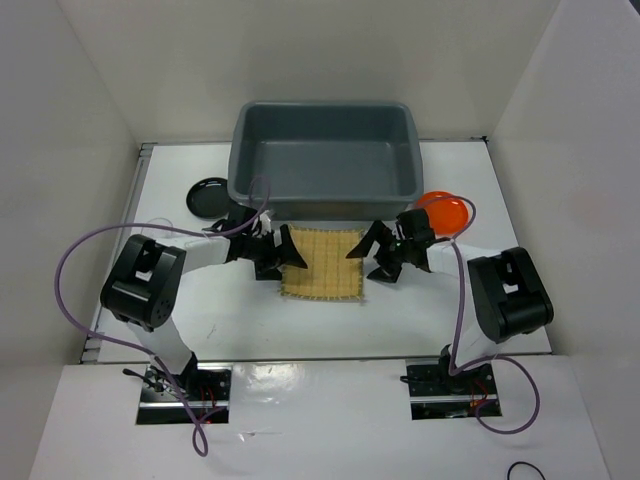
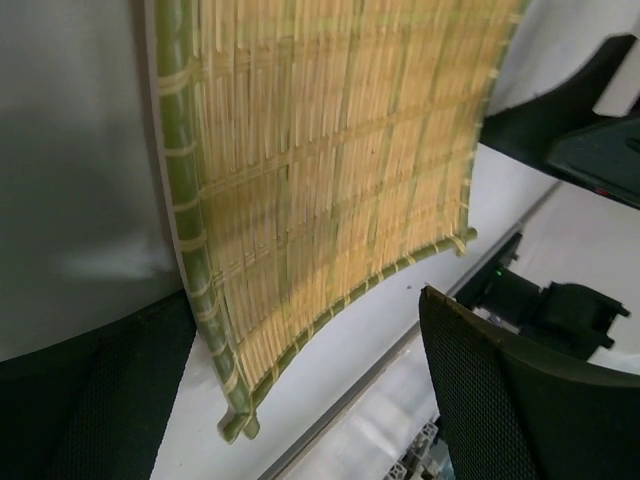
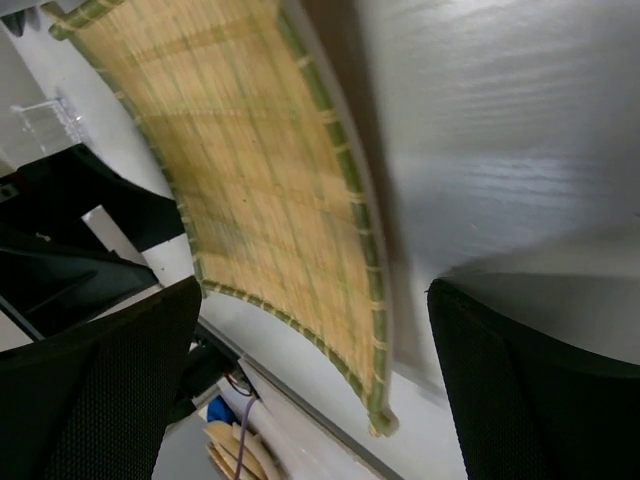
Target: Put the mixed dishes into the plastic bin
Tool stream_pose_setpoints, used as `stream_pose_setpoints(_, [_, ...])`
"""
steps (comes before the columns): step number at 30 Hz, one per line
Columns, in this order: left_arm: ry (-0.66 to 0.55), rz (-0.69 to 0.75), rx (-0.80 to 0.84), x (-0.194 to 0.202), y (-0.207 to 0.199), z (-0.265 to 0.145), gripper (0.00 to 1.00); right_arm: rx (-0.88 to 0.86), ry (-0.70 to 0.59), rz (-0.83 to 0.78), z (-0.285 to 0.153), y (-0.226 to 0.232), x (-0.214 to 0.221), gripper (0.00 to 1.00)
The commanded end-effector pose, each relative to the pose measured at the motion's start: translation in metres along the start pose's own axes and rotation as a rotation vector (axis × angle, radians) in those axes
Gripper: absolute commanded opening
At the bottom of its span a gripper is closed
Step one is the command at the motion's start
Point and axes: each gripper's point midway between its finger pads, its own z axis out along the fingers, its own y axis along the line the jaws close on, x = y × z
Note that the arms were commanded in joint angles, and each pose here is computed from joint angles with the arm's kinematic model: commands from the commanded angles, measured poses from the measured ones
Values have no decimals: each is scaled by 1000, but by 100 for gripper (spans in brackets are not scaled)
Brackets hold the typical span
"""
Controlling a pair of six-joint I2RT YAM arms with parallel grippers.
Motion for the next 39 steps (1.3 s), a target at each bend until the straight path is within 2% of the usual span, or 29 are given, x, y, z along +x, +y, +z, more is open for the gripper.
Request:
stream_pose_setpoints(1, [91,-29,-94,31,47,22,98,-38,-27,-63,13,3,-5,99])
stream_pose_setpoints(5, [140,-16,-84,45,46,33,97,-82,27,-87,21,5,9,99])
stream_pose_setpoints(7, [164,-39,-81,52,46,38,97,-137,55,-159,22,26,17,99])
stream_pose_setpoints(11, [197,11,-61,58,32,51,96,-210,96,-238,23,51,30,99])
stream_pose_setpoints(12, [216,16,-67,65,31,52,96,-210,95,-247,23,51,30,94])
stream_pose_setpoints(13, [216,16,-67,65,31,52,96,-217,90,-252,21,54,29,81])
stream_pose_setpoints(15, [232,33,-66,72,27,54,96,-226,80,-308,15,56,29,63])
stream_pose_setpoints(16, [232,24,-67,72,27,54,96,-234,72,-326,9,58,30,44])
stream_pose_setpoints(18, [232,33,-73,74,25,53,96,-219,52,-352,2,56,30,29])
stream_pose_setpoints(19, [232,48,-65,76,20,53,96,-230,29,-376,-7,59,31,16])
stream_pose_setpoints(22, [224,62,-77,80,16,49,96,-245,-30,-447,-28,69,29,0])
stream_pose_setpoints(28, [181,119,-85,85,-7,28,97,-290,-100,-572,-63,87,31,0])
stream_pose_setpoints(34, [64,204,-46,60,-55,-13,100,-313,-156,-626,-110,94,39,0])
stream_pose_setpoints(37, [-14,246,-36,51,-76,-41,100,-371,-226,-707,-149,118,44,0])
stream_pose_setpoints(39, [-111,272,-19,39,-93,-69,100,-411,-356,-805,-185,148,34,0])
